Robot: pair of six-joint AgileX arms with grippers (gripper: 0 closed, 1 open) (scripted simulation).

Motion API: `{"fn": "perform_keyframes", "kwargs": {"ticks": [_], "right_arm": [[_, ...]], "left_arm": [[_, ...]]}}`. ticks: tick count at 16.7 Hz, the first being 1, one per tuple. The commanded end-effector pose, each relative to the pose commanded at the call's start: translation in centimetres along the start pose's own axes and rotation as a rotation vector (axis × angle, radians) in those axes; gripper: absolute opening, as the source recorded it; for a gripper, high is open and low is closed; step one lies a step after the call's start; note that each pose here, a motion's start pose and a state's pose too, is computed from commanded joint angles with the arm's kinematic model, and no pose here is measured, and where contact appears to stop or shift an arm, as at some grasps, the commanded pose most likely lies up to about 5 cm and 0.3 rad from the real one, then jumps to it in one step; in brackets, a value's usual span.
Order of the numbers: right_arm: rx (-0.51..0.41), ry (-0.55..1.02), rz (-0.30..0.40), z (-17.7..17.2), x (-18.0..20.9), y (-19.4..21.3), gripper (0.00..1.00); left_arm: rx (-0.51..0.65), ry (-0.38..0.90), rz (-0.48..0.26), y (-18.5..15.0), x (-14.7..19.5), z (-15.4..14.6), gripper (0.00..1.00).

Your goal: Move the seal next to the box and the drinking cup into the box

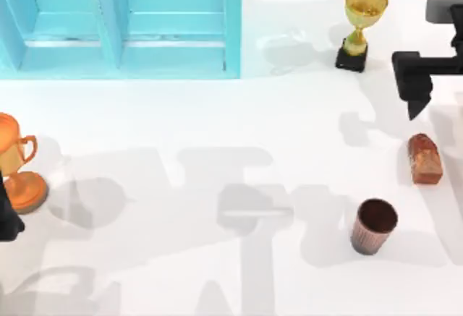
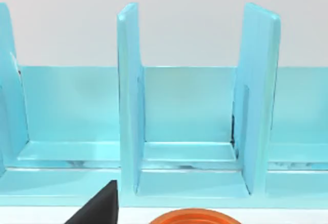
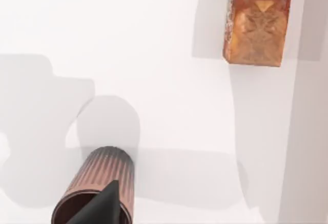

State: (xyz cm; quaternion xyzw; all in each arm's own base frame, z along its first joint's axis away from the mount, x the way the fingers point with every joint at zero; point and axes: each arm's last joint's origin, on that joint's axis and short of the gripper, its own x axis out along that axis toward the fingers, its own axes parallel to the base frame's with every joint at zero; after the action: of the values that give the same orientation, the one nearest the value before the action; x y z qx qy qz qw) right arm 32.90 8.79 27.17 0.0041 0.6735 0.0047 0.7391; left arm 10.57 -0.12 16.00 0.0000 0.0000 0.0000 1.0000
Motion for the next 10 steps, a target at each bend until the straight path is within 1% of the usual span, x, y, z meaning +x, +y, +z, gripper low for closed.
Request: {"fn": "perform_keyframes", "kwargs": {"ticks": [6, 8, 10], "right_arm": [[0.014, 0.110, -0.025, -5.6, 3.8, 4.5, 1.00], [0.011, 0.095, -0.014, -6.4, 3.8, 5.1, 1.00], [0.011, 0.095, -0.013, -6.5, 3.8, 5.2, 1.00]], "left_arm": [[0.000, 0.000, 0.000, 0.0, 0.0, 0.0, 1.00], [0.000, 0.000, 0.000, 0.0, 0.0, 0.0, 1.00], [0.000, 0.000, 0.000, 0.0, 0.0, 0.0, 1.00]]}}
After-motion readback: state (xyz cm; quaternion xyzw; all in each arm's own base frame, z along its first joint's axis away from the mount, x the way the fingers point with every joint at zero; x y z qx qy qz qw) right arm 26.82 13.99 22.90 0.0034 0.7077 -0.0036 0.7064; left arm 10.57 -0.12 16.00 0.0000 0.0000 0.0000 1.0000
